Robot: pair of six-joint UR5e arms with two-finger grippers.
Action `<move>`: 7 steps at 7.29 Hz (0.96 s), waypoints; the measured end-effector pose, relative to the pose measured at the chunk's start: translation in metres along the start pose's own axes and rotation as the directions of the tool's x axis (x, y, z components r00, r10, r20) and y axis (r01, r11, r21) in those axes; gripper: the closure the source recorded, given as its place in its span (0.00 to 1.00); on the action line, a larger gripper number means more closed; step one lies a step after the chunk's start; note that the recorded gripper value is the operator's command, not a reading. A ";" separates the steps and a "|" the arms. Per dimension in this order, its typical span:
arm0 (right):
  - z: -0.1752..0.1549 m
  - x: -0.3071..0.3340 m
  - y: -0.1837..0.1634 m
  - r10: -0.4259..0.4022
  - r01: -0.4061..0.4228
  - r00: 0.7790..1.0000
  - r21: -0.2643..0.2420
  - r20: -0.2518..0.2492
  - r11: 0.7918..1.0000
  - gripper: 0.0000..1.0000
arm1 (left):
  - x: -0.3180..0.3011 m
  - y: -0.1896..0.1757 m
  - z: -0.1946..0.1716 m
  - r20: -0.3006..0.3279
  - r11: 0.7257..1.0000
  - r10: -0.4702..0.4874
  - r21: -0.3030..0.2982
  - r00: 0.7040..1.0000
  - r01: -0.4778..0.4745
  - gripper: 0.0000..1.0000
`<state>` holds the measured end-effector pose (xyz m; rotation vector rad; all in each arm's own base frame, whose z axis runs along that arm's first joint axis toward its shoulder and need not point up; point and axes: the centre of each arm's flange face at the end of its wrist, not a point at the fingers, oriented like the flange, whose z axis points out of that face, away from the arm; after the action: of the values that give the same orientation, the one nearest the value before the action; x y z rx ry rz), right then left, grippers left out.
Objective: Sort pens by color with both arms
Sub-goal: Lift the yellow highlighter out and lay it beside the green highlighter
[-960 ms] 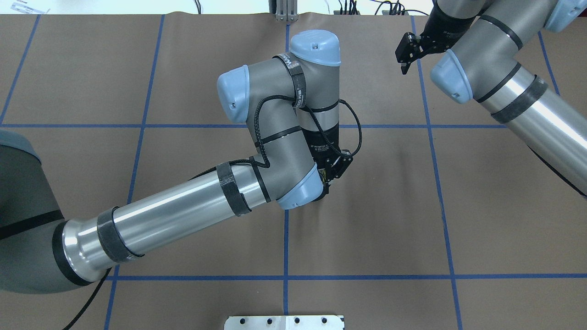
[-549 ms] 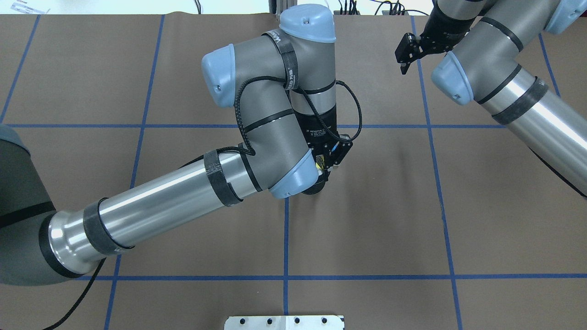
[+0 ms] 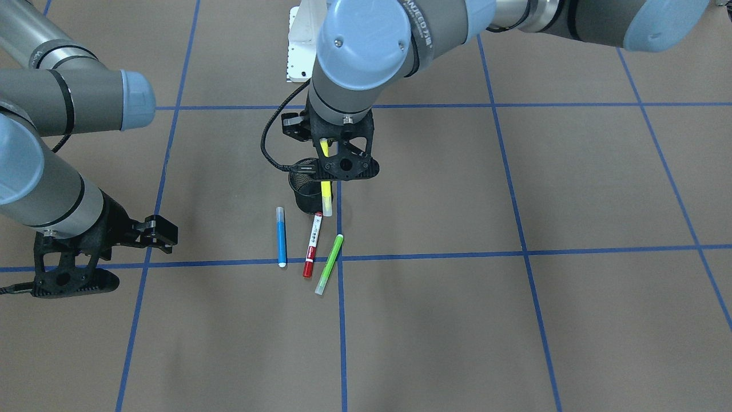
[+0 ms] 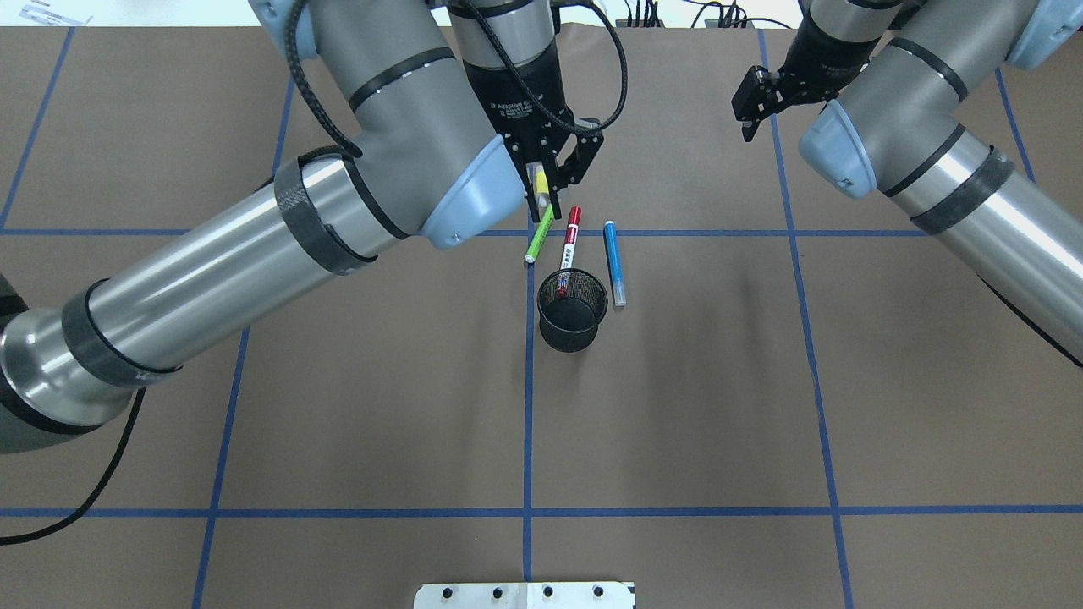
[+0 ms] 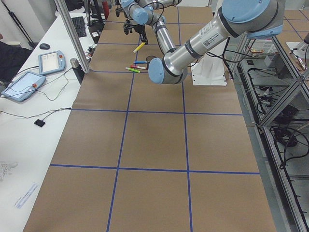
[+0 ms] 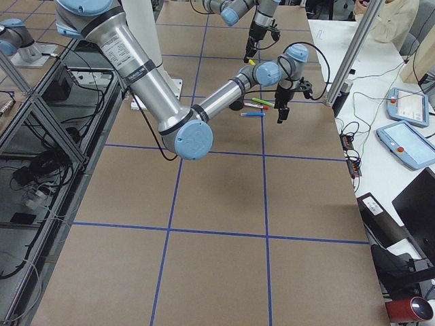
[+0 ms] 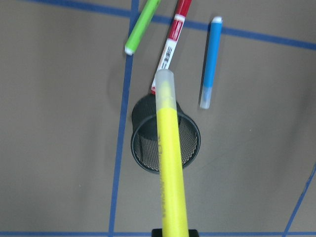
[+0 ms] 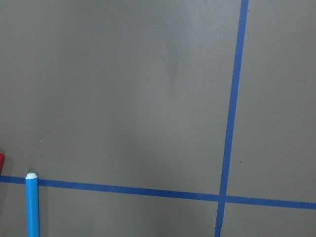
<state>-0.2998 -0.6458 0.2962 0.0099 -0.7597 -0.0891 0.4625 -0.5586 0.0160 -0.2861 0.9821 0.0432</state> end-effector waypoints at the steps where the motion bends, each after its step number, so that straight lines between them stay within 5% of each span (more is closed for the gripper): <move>1: 0.000 0.000 0.000 -0.002 0.002 1.000 0.000 0.000 1.000 0.02 | -0.014 -0.014 -0.010 0.003 0.999 0.029 0.023 1.000 -0.029 0.76; 7: 0.000 0.004 -0.001 -0.006 0.006 1.000 0.001 -0.002 1.000 0.02 | -0.095 -0.111 0.090 0.063 0.961 0.209 0.172 0.976 -0.217 0.75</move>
<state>-0.2968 -0.6470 0.2988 0.0131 -0.7582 -0.0943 0.5009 -0.6336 0.1655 -0.0137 0.9627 0.1564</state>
